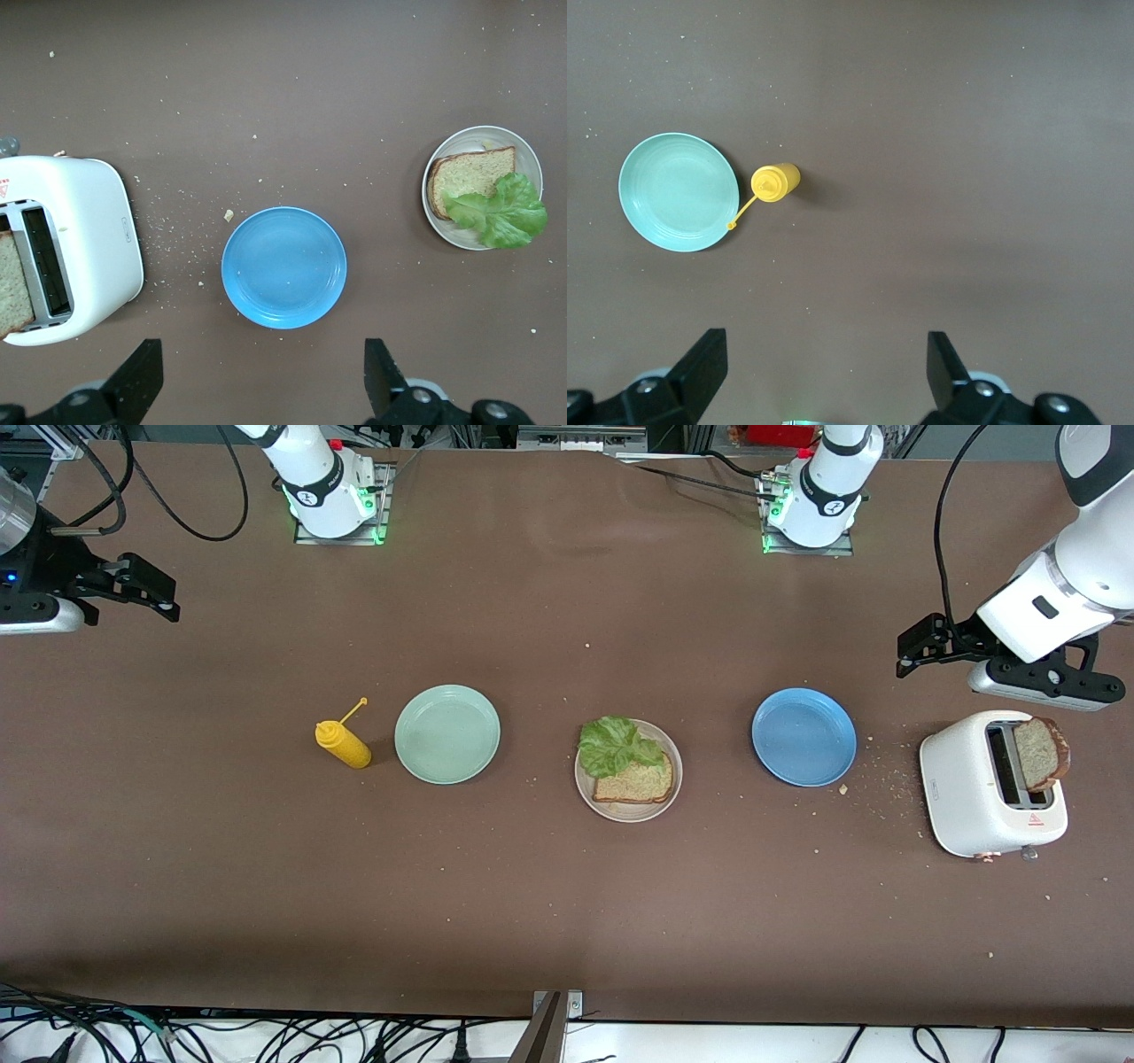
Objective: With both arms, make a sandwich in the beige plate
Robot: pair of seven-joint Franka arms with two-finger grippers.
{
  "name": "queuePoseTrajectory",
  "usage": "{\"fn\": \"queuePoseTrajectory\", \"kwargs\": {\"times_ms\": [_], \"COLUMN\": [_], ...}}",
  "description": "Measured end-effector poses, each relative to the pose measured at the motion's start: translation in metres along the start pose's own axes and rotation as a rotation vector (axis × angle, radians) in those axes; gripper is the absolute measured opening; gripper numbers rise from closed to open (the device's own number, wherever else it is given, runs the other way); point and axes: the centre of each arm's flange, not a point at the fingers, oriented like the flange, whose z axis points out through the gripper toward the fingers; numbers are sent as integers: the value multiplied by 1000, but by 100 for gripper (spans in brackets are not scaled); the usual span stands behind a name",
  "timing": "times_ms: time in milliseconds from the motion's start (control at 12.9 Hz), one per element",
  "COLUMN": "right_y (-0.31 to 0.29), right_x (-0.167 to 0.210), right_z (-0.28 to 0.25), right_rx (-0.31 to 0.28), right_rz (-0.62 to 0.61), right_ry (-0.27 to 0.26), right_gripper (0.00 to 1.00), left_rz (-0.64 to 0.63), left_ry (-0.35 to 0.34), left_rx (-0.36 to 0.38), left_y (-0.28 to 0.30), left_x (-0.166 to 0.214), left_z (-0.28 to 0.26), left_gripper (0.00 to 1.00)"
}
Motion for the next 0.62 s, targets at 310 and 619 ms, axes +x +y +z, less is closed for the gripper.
{"fn": "queuePoseTrajectory", "kwargs": {"times_ms": [310, 619], "right_y": [-2, -3], "right_x": [2, 7], "right_z": [2, 10], "right_rx": [0, 0], "right_rz": [-4, -5], "right_ry": [-3, -13], "right_gripper": [100, 100], "left_rz": [-3, -78], "left_ry": [-4, -60], "left_rx": [0, 77], "left_y": [-2, -65], "left_x": [0, 12], "left_z": [1, 33], "left_gripper": [100, 100]}}
